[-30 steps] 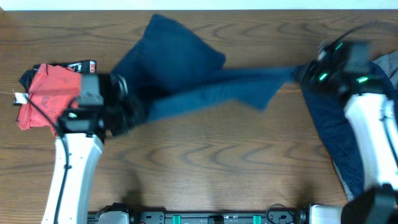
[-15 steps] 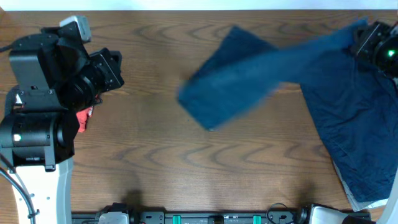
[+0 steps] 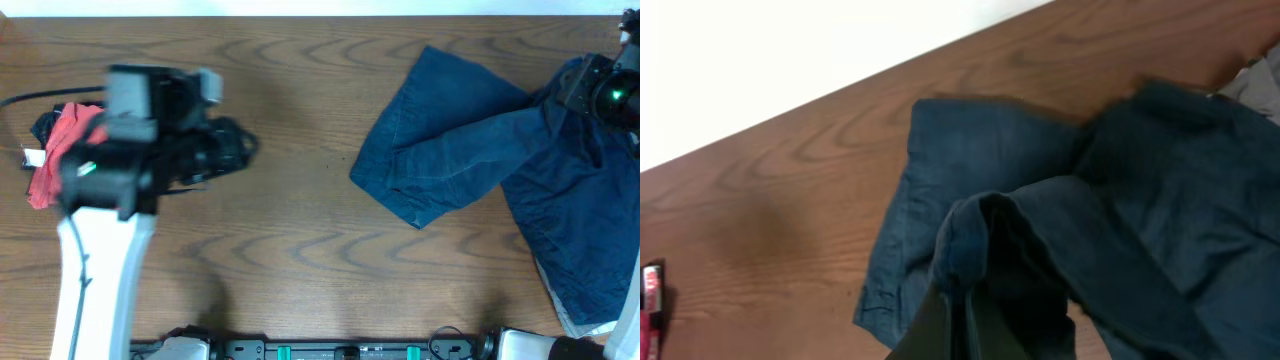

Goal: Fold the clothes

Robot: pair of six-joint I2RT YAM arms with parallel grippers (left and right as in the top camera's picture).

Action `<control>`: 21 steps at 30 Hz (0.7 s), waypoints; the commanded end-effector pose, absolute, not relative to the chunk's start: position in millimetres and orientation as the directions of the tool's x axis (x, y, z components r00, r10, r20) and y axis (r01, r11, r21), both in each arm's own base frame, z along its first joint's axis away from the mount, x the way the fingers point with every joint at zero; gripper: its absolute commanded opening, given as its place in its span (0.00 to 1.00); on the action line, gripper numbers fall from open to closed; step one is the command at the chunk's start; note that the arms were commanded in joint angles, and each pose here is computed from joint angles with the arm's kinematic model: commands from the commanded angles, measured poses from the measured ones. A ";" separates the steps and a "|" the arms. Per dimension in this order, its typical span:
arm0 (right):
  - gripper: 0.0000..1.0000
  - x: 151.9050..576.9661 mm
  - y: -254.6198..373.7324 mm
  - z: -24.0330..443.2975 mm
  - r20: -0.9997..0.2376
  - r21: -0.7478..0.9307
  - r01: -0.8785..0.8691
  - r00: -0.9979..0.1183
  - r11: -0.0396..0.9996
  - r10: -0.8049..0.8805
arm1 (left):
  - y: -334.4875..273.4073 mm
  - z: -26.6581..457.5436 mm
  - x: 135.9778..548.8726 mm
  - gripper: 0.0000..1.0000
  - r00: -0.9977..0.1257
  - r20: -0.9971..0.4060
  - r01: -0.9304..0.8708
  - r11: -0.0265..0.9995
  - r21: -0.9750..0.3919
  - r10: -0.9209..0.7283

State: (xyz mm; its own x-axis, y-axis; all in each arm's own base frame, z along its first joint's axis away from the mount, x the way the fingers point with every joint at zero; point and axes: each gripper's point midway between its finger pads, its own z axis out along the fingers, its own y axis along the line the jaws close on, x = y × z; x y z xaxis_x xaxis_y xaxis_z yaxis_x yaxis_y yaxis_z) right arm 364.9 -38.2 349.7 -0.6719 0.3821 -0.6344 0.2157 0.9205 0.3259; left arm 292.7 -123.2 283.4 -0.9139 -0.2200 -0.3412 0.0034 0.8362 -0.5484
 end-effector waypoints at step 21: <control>0.01 360.0 -46.9 341.0 -0.623 0.265 0.236 -0.698 0.935 0.353 | -359.7 88.0 320.8 0.78 -0.741 0.425 -0.670 0.529 -0.521 -0.520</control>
State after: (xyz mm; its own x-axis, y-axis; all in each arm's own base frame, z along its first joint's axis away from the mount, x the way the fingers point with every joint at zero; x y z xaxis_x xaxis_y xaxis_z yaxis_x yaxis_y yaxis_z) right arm 361.1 -44.5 339.5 -0.6965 0.3701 -0.6148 0.2431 0.9278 0.2831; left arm 317.3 -352.6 101.9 -0.8464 -0.4101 0.3397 -0.5313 0.6078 -0.5901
